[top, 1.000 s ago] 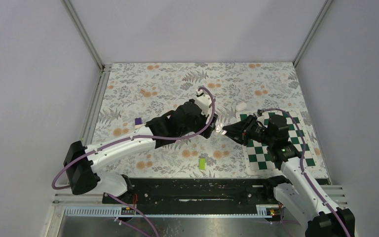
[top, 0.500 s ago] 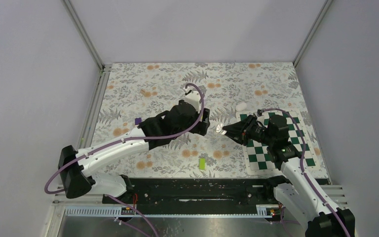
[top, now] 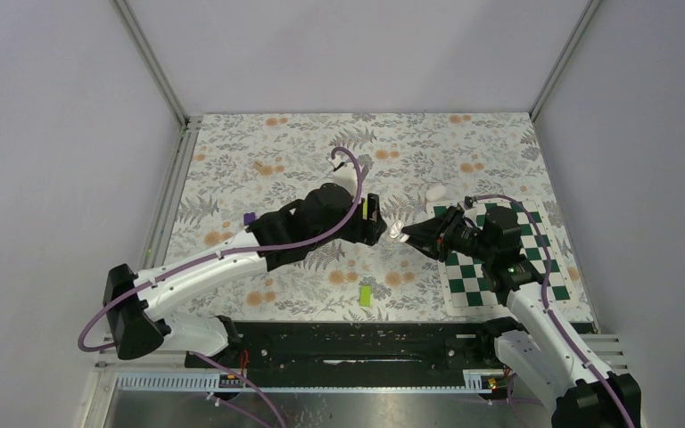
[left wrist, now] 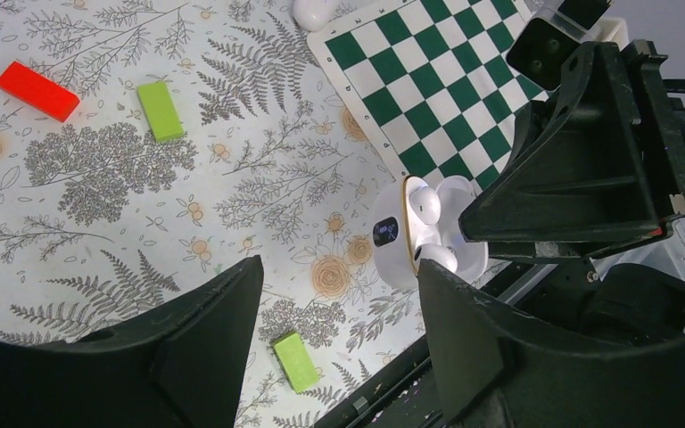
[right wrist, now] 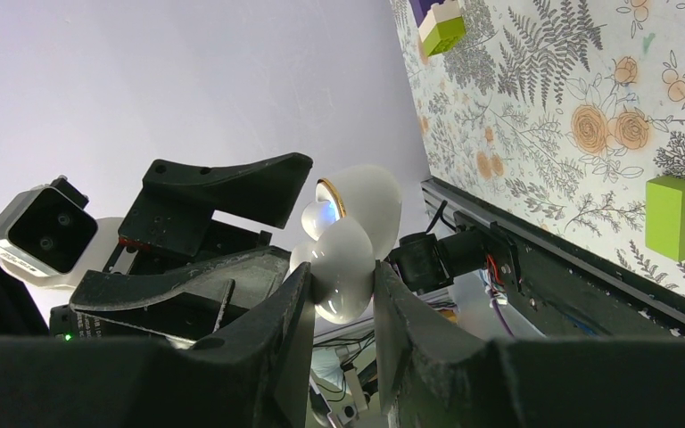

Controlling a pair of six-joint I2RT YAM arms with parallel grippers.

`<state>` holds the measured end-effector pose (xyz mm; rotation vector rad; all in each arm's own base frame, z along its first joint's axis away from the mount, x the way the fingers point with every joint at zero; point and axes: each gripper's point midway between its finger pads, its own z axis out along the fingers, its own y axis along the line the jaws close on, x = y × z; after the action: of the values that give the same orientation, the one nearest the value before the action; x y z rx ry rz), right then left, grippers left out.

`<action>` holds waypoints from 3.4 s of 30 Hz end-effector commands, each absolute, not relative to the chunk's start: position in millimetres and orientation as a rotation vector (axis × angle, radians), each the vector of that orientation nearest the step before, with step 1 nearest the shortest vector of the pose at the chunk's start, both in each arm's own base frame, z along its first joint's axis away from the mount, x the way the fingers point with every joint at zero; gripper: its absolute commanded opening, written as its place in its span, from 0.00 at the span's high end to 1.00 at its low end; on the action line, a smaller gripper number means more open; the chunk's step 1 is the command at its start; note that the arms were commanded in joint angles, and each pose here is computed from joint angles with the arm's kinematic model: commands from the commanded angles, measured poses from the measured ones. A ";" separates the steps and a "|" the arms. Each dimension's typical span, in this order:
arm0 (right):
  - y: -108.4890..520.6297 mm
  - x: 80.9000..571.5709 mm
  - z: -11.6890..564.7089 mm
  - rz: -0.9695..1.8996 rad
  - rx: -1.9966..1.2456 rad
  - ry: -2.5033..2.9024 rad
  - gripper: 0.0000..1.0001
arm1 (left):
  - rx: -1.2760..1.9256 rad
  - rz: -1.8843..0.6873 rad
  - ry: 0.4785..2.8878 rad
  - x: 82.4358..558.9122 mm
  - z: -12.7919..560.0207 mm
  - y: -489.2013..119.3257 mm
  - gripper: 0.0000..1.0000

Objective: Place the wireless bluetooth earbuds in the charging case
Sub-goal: Adjust the right earbud in the right side groove of the charging case.

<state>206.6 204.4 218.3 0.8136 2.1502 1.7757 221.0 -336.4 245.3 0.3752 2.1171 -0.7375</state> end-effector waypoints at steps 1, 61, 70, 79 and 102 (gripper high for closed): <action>208.2 203.2 231.5 1.820 0.726 2.127 1.00 | 0.351 -0.798 2.057 227.1 262.8 -350.0 0.35; 186.5 165.3 210.8 1.349 0.324 2.542 1.00 | 0.593 -0.968 2.049 160.3 253.9 -371.4 0.30; 187.0 167.9 211.8 1.350 0.338 2.535 1.00 | 0.500 -1.012 2.120 161.0 256.5 -390.2 0.50; 187.2 169.5 213.1 1.350 0.341 2.530 1.00 | 0.508 -0.980 2.202 157.1 246.9 -397.4 0.53; 187.5 170.1 214.5 1.353 0.346 2.525 1.00 | 0.533 -0.951 2.264 154.2 235.0 -403.8 0.67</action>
<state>166.7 183.6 195.9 0.4028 2.5834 1.3210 154.2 -391.4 211.4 0.5463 2.3132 -0.8773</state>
